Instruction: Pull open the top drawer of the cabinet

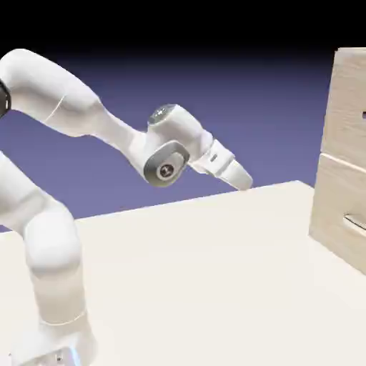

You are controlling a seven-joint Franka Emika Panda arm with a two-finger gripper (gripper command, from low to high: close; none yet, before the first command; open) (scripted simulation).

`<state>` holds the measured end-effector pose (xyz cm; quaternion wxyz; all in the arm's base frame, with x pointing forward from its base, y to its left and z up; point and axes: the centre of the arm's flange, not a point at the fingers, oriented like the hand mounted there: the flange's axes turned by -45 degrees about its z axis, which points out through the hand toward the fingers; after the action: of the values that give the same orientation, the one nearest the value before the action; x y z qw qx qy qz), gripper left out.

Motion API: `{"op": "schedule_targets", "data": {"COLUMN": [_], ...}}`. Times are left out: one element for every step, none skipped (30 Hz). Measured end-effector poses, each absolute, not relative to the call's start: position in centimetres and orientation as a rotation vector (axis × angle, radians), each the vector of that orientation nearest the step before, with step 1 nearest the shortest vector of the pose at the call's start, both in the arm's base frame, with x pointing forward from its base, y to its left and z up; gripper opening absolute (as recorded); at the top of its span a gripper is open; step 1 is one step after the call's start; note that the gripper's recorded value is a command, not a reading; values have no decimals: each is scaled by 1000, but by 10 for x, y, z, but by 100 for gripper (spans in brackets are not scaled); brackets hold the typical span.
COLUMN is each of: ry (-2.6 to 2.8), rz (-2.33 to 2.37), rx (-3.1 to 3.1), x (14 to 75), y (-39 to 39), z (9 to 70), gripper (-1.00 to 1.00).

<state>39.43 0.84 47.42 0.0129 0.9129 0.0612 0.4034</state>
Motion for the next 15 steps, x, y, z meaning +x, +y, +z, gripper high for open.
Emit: {"op": "schedule_targets", "data": {"ry": [278, 362, 442, 519, 593, 663, 729, 791, 850, 906, 958, 1006, 1052, 1094, 1133], "rz": [1291, 1323, 1352, 1380, 1405, 1428, 1448, 1466, 1482, 1494, 1505, 1512, 1517, 1520, 1520], "rx": [2808, 2768, 2725, 2678, 2628, 2576, 2522, 2466, 2408, 2350, 2290, 2230, 2169, 2108, 2047], "x": [398, 401, 405, 407, 410, 413, 415, 417, 420, 422, 424, 426, 429, 431, 434], "y": [11, 13, 15, 16, 17, 17, 17, 17, 16, 15, 13, 11, 9, 6, 3], "z": [487, 500, 513, 525, 537, 549, 561, 572, 583, 593, 603, 612, 621, 630, 638], "gripper": [0, 0, 0, 0, 0, 0, 0, 0, 0, 0, 0, 0, 0, 0, 0]}}
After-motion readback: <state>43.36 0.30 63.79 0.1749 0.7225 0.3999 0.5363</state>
